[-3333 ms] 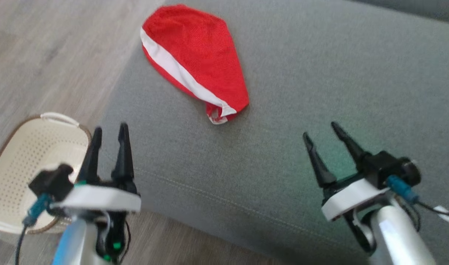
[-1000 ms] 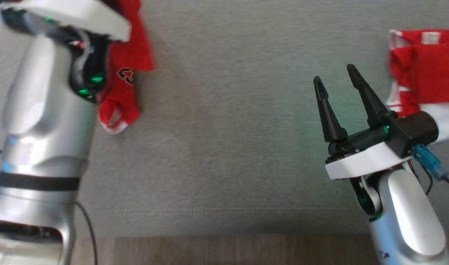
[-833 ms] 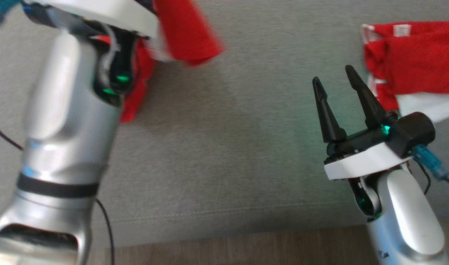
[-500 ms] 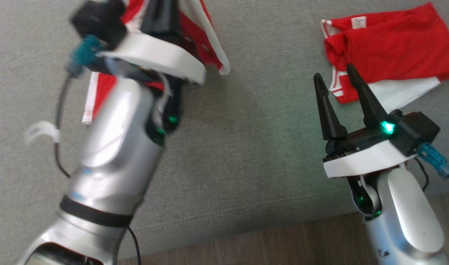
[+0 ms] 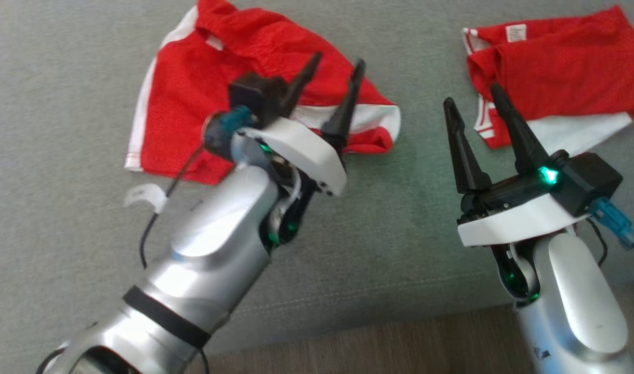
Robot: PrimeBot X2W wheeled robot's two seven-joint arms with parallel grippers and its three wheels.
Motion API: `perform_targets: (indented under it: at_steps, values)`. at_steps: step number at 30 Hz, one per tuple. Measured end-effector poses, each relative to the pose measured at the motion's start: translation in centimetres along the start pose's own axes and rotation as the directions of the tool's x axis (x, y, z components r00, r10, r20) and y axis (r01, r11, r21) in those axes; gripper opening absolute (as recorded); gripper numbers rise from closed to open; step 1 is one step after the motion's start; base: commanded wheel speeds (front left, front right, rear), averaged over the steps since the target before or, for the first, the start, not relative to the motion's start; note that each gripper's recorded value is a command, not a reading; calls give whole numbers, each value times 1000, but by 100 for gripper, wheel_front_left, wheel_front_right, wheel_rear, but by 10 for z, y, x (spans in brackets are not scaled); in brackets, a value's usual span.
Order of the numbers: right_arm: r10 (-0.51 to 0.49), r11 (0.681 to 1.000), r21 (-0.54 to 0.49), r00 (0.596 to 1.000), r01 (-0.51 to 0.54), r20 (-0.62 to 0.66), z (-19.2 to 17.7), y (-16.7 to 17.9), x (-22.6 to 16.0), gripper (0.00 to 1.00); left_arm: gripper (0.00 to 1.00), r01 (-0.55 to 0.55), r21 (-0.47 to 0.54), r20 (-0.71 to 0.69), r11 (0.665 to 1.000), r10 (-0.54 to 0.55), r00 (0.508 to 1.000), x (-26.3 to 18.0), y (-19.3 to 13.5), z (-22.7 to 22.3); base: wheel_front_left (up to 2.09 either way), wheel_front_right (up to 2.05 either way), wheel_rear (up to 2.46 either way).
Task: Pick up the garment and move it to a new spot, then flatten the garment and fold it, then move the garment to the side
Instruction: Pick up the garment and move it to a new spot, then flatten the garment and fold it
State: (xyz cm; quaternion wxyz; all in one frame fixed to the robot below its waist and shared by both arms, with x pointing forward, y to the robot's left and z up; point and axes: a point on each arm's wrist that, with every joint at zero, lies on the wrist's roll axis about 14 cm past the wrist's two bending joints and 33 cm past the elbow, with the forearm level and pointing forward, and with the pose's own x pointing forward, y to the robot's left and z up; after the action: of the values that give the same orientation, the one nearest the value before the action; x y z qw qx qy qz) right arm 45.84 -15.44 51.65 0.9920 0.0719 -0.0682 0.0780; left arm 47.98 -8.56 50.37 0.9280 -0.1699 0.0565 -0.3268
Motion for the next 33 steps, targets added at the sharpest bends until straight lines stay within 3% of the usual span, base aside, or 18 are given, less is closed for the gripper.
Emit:
perform_targets:
  at_steps: [6, 10, 14, 19, 23, 27, 33]
  values:
    - [35, 999, 11, 999, -35, 21, 6, 14, 7, 100, 100, -180, 25, 140, 983, 175, 975, -22, 64, 56, 0, 0, 0]
    - [80, 997, 11, 996, -80, 28, 7, 31, 10, 100, 100, -302, 102, 255, 948, 269, 929, -64, 105, 98, 0, 0, 0]
    - [117, 993, 18, 993, -117, 0, -1, 47, 4, 100, 100, -410, 145, 274, 901, 361, 891, -119, 130, 95, 0, 0, 0]
    - [153, 988, 26, 988, -153, -12, -4, 63, 0, 100, 100, -491, 117, 249, 863, 453, 856, -177, 136, 72, 0, 0, 0]
    - [180, 983, 36, 983, -179, -26, -8, 74, -4, 100, 100, -540, 36, 277, 841, 511, 814, -206, 133, 70, 0, 0, 0]
    - [206, 978, 41, 978, -204, -31, -10, 84, -2, 100, 100, -572, 6, 296, 820, 545, 784, -221, 134, 69, 0, 0, 0]
    - [272, 962, 45, 956, -269, -110, -33, 106, 2, 100, 100, -571, 8, 298, 821, 543, 785, -224, 133, 64, 0, 0, 0]
